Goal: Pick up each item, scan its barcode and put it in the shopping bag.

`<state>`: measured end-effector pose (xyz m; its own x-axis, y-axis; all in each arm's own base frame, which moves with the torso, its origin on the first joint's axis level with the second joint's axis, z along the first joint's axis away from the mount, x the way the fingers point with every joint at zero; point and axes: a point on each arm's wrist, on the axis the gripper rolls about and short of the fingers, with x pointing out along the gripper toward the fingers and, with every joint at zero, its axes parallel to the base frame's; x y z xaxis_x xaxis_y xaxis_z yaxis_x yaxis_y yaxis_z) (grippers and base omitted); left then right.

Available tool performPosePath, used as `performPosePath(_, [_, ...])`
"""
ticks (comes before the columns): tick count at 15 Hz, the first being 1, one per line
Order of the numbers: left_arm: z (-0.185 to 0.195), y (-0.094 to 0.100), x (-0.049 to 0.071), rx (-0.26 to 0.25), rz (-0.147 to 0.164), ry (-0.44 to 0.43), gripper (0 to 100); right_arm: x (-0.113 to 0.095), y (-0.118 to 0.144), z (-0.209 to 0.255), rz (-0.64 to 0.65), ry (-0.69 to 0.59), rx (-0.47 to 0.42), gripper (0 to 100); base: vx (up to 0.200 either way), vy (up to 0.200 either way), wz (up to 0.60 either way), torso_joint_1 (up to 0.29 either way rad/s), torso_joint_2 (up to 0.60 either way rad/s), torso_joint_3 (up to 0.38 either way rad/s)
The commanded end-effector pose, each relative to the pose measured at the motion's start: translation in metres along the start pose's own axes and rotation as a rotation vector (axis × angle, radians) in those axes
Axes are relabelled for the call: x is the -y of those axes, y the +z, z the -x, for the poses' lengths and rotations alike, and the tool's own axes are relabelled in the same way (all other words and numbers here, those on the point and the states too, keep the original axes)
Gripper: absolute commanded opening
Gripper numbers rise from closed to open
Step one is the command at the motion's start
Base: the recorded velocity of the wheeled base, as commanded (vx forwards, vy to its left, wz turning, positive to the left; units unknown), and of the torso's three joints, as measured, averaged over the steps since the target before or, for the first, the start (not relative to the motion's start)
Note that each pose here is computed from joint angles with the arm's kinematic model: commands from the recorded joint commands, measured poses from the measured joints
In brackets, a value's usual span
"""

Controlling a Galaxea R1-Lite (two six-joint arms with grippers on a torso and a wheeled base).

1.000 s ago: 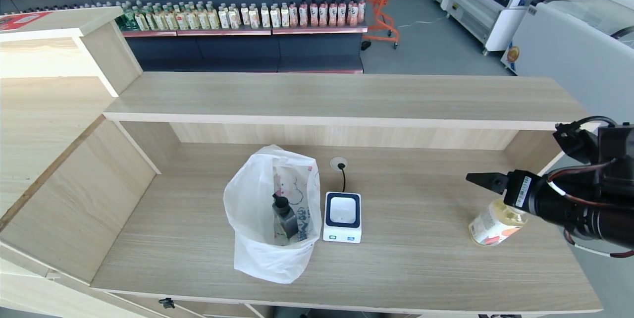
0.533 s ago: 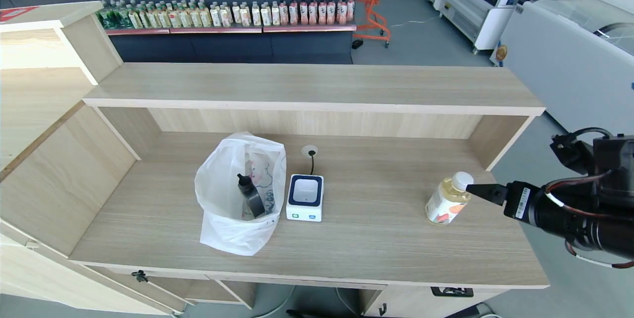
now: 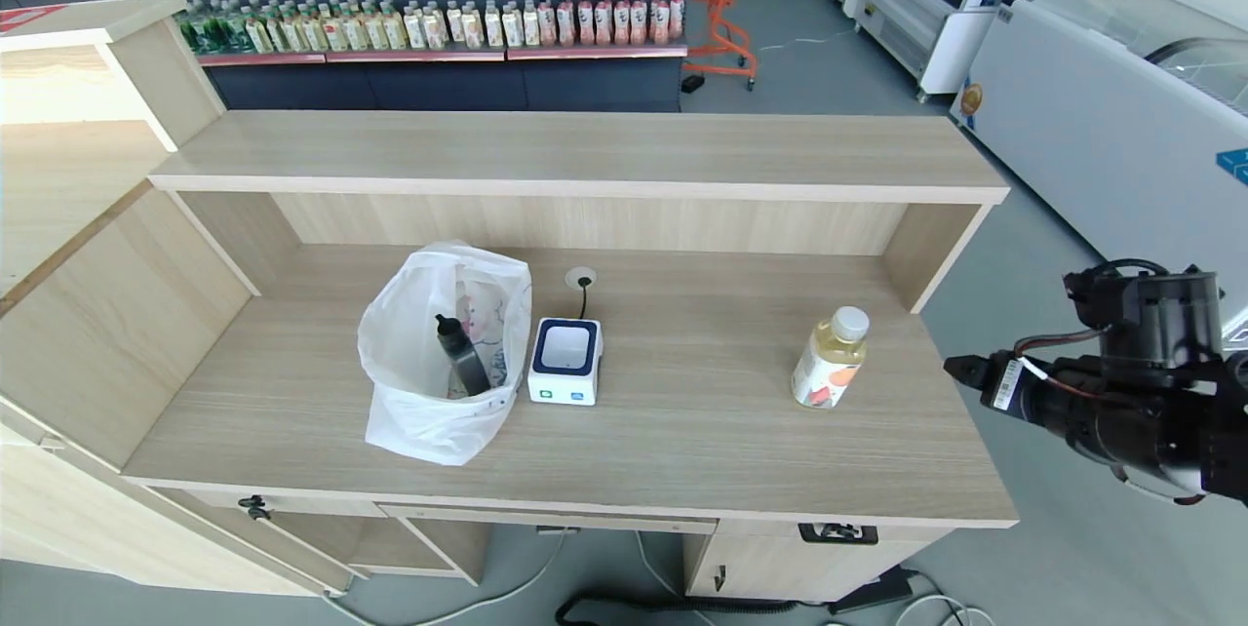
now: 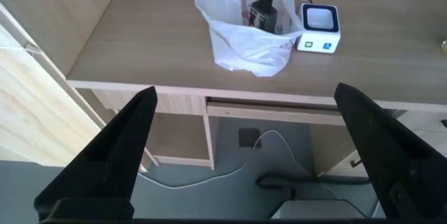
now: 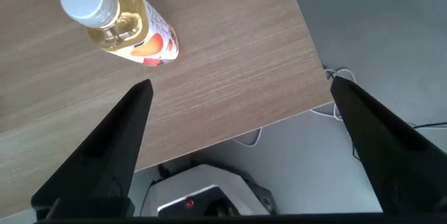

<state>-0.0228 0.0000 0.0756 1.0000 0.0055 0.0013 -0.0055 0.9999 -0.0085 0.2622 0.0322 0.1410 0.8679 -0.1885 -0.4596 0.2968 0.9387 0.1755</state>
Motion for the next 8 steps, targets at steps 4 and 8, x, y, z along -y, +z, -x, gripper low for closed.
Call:
performPosePath(4, [0.0,0.0,0.0,-0.001,0.001,-0.001,100,-0.024,-0.044,-0.057,0.092,0.077,-0.014,100,0.0,0.0,0.0,0.0,0.0,0.0])
performPosePath(8, [0.0,0.0,0.0,-0.001,0.001,0.001,100,-0.032,-0.067,-0.086,0.258,0.095,0.015,100,0.0,0.0,0.0,0.0,0.0,0.0])
